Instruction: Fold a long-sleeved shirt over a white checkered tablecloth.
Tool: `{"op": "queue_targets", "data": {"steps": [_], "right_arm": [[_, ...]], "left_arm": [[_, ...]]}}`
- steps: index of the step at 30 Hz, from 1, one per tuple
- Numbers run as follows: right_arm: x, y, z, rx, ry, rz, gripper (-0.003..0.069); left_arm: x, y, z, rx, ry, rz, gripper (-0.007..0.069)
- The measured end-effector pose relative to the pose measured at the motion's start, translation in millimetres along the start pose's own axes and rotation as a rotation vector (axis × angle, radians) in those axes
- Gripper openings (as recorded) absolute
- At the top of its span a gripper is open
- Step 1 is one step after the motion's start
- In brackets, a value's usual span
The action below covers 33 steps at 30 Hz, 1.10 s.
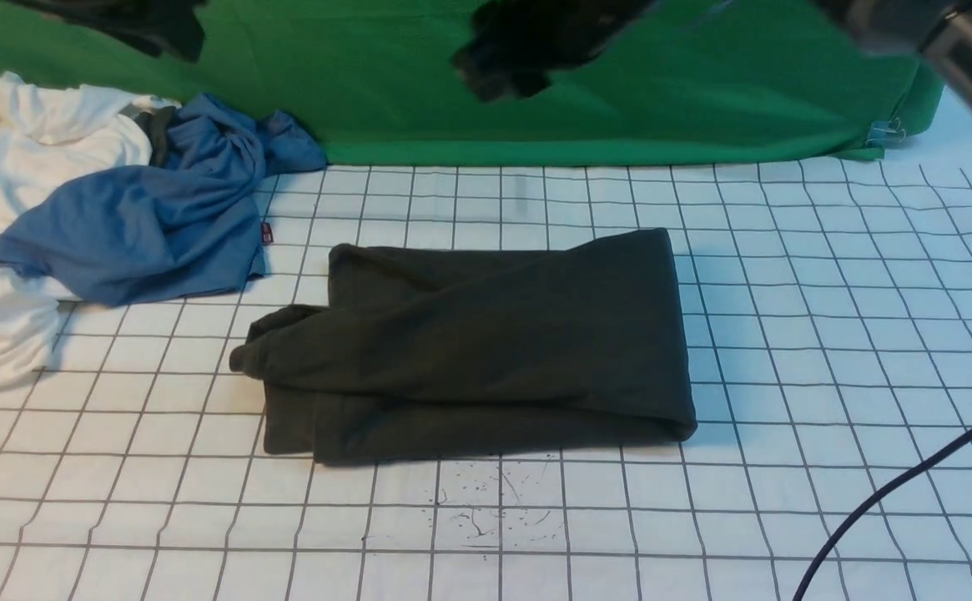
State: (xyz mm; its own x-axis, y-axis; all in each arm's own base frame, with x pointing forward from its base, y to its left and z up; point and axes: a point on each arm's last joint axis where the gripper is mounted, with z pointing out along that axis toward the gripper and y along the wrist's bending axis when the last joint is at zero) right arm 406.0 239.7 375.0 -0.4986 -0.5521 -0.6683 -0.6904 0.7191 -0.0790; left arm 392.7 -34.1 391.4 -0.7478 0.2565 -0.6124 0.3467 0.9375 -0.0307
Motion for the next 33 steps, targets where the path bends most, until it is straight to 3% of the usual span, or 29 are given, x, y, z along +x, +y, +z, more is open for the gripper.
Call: {"op": "queue_targets", "data": {"steps": [1,4,9,14,20,22,27,30,33], "right_arm": [[5.6,-11.7,-1.4,0.013,0.032,0.017,0.0108],[25.0,-38.2,8.8,0.029,0.134,0.053,0.0023],[53.7,-53.4,43.2,0.010,0.265,0.087,0.0014],[68.7,-53.3,62.4,-0.015,0.331,0.071,0.0014],[67.4,-53.8,62.9,-0.012,0.313,0.048,0.0014],[67.4,-53.8,62.9,-0.013,0.313,0.043,0.0014],[67.7,-53.8,63.2,-0.016,0.315,0.029,0.0015],[67.7,-53.8,63.2,-0.016,0.315,0.029,0.0016],[67.7,-53.8,63.2,-0.016,0.315,0.029,0.0018]], "left_arm": [[1.5,-8.1,12.6,0.017,0.016,0.018,0.0127],[12.3,-39.0,59.9,0.073,0.066,0.097,0.0076],[34.2,-78.1,122.7,0.105,0.141,0.226,0.0033],[35.2,-77.0,147.4,0.070,0.165,0.210,0.0042],[27.1,-72.9,165.1,0.066,0.195,0.197,0.0194],[32.0,-75.5,178.4,0.101,0.227,0.214,0.0308],[42.2,-88.0,200.6,0.180,0.260,0.274,0.0510],[44.0,-90.0,205.0,0.189,0.266,0.275,0.0562],[46.0,-90.3,207.1,0.196,0.280,0.276,0.0563]]}}
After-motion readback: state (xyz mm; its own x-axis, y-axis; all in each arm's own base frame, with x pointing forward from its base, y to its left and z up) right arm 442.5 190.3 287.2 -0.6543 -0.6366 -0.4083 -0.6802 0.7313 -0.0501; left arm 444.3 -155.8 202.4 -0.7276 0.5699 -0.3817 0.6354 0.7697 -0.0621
